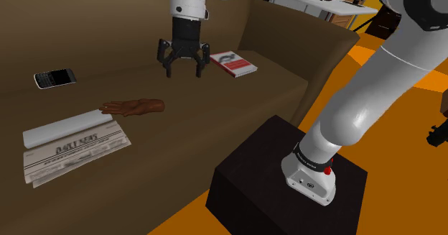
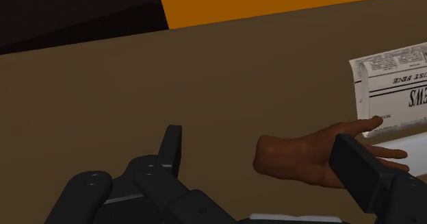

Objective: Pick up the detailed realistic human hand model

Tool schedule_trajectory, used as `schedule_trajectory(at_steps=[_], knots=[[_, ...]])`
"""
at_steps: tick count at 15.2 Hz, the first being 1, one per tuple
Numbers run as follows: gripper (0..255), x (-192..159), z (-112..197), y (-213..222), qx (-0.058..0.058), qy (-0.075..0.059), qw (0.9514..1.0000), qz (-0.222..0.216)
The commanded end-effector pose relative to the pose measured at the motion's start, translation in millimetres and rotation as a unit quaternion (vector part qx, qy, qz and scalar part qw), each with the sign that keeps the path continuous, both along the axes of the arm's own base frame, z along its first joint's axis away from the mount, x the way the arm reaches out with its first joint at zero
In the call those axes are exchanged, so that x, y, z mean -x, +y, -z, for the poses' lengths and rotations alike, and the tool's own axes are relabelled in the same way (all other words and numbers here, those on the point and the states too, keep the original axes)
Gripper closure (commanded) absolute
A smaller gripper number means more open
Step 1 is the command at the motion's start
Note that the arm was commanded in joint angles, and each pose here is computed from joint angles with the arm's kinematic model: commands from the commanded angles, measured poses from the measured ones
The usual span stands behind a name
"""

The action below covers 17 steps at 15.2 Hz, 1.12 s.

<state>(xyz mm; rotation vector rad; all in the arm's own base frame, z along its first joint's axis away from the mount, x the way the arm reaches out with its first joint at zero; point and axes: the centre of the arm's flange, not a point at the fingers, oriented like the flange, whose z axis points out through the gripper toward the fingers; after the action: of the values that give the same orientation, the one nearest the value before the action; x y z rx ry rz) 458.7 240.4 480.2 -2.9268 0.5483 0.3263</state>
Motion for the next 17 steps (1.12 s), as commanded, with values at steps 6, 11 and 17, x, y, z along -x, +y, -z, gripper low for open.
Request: schedule_trajectory(at_steps=[6,11,17], knots=[[0,-48,49,62,-0.017,0.043,0.9981,0.041],[0,-84,85,105,-0.029,0.074,0.9944,0.070],[0,-94,117,117,-0.033,0.082,0.9930,0.078]])
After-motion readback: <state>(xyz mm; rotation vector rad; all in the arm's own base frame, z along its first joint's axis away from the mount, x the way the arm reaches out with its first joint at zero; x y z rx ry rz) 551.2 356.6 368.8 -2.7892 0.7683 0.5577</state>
